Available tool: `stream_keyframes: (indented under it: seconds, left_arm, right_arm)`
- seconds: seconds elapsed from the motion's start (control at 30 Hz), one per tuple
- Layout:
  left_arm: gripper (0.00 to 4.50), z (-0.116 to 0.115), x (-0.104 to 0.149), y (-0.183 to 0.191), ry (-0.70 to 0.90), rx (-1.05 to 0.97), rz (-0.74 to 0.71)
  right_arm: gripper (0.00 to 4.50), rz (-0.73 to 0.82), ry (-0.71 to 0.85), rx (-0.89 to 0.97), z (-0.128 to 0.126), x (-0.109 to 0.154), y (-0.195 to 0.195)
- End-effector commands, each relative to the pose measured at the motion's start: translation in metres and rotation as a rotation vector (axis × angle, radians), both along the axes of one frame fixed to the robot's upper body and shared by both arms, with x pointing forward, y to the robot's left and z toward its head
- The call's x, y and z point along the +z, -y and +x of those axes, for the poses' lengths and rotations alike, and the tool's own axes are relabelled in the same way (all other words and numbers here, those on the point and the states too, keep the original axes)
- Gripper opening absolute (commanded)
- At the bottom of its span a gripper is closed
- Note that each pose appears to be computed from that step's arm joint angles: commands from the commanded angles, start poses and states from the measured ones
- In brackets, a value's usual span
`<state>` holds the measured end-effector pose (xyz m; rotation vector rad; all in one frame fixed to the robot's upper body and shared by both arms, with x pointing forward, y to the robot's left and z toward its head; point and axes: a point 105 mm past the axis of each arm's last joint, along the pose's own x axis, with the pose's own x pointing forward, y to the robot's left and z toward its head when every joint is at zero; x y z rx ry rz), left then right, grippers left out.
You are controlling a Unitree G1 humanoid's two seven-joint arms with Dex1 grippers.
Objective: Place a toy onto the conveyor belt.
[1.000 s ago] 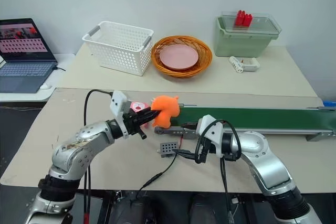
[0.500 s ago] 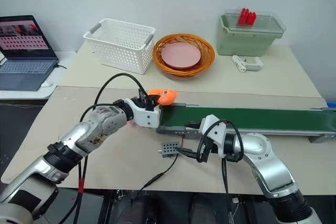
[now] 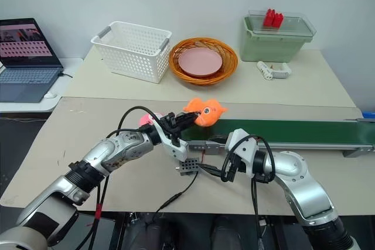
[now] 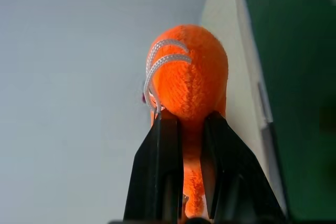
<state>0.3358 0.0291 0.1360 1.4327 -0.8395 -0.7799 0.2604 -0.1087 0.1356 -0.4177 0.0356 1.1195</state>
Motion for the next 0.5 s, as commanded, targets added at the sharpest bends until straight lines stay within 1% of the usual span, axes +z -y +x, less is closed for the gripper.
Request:
stream_keyframes:
  seconds: [0.03, 0.1, 0.23, 0.3, 0.33, 0.37, 0.5]
  left_arm:
    - [0.54, 0.004, -0.014, -0.004, -0.063, 0.014, 0.049]
    - [0.54, 0.005, -0.021, -0.006, -0.098, 0.021, 0.067]
    - [0.54, 0.004, -0.026, -0.006, -0.124, 0.017, 0.078]
    - [1.1, 0.004, -0.027, -0.006, -0.134, 0.017, 0.08]
    - [1.23, 0.004, -0.028, -0.006, -0.137, 0.017, 0.081]
    - [1.7, 0.004, -0.028, -0.007, -0.14, 0.018, 0.081]
    - [3.15, 0.008, -0.026, -0.009, -0.139, 0.044, 0.071]
  right_arm:
    - [4.5, 0.019, 0.043, -0.006, -0.002, 0.013, 0.001]
    - [4.5, 0.019, 0.044, -0.007, -0.002, 0.013, 0.001]
    - [4.5, 0.019, 0.047, -0.008, -0.002, 0.014, 0.001]
    - [4.5, 0.019, 0.048, -0.008, -0.002, 0.014, 0.001]
    - [4.5, 0.019, 0.048, -0.008, -0.002, 0.014, 0.001]
    - [4.5, 0.02, 0.048, -0.008, -0.002, 0.014, 0.001]
    - [4.5, 0.021, 0.043, -0.007, -0.002, 0.014, 0.0]
